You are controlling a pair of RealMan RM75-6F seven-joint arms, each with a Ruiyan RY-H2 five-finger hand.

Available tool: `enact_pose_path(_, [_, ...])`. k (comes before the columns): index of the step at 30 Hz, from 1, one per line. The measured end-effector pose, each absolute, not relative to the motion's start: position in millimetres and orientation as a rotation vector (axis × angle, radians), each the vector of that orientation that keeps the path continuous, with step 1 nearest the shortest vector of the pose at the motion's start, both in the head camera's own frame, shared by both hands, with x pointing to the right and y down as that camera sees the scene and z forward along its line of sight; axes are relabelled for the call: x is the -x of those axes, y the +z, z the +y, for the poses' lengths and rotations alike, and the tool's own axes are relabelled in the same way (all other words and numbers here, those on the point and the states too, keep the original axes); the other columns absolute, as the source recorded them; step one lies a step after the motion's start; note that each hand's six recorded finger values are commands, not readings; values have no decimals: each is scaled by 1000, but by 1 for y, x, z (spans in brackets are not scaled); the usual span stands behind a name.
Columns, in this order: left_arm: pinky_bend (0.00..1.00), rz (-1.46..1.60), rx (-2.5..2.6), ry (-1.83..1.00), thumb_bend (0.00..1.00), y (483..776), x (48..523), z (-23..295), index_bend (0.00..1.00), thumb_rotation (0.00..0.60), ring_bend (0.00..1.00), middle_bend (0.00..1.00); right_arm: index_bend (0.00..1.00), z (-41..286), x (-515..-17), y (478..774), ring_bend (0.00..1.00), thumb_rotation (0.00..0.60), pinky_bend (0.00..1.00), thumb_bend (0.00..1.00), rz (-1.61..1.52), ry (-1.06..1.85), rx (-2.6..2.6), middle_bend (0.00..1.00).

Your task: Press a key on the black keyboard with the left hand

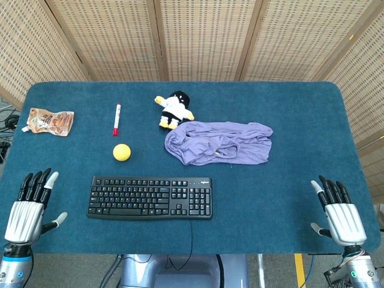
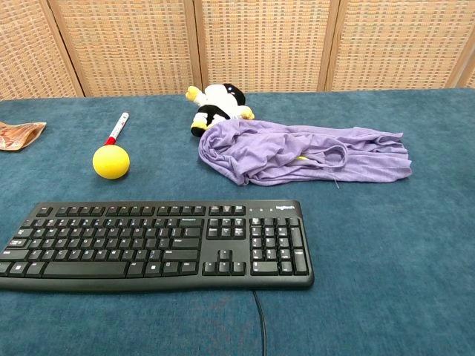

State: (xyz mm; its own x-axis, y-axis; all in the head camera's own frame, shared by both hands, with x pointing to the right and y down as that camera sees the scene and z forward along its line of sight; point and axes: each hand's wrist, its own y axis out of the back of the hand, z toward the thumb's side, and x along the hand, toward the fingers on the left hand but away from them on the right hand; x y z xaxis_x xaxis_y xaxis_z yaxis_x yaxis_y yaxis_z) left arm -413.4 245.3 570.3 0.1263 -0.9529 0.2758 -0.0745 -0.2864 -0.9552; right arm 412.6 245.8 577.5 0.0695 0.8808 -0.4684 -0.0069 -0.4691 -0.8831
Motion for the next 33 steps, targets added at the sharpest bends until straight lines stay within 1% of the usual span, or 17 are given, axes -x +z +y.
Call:
enact_pose_path(2, [0,1040,1534,-1273,199,570,411,245,0,600,0,0,0,246,-413,578,0,600,0,0,-893,1498,1600,0])
enact_pose_path(3, [17,1040,1532,-1271,226,570,411,245,0,600,31,12,0,246,-413,578,0,600,0,0,-893,1500,1600,0])
enact_pose_path(5, [127,1040,1526,-1269,281,570,410,245,0,600,181,133,0,245,-413,578,0,600,0,0,-894,1501,1602,0])
enact_pose_path(6, [214,1040,1519,-1267,318,569,410,244,0,600,289,228,0,245,-413,578,0,600,0,0,-897,1500,1604,0])
enact_pose_path(7, [280,1037,1512,-1263,356,569,408,243,0,600,365,312,0,245,-413,578,0,600,0,0,-899,1500,1606,0])
enact_pose_path(8, [306,1033,1511,-1260,385,569,407,242,0,600,400,350,0,245,-413,578,0,600,0,0,-900,1500,1608,0])
enact_pose_path(10, [358,1024,1523,-1260,494,570,405,242,0,600,501,460,0,245,-413,578,0,600,0,0,-900,1500,1609,0])
enact_pose_path(11, [374,1017,1529,-1261,536,571,404,241,0,600,533,497,0,245,-413,578,0,600,0,0,-900,1500,1609,0])
enact_pose_path(13, [423,992,1535,-1269,688,572,403,240,0,600,622,602,0,244,-413,579,0,600,0,0,-901,1500,1611,0])
enact_pose_path(14, [436,981,1539,-1272,736,572,402,239,0,600,643,627,0,244,-413,579,0,600,0,0,-902,1500,1611,0])
enact_pose_path(16, [460,957,1559,-1278,850,572,398,238,0,600,669,658,0,244,-413,579,0,600,0,0,-902,1500,1612,0])
enact_pose_path(19, [467,921,1621,-1289,920,572,390,235,0,600,673,662,0,244,-413,580,0,600,0,0,-901,1501,1614,0])
enact_pose_path(25, [469,771,1771,-1356,972,569,373,231,0,600,674,663,0,243,-412,580,0,600,0,0,-897,1497,1619,0])
enact_pose_path(33, [475,464,1931,-1524,986,575,360,234,0,600,674,663,0,243,-413,579,0,600,0,0,-900,1498,1622,0])
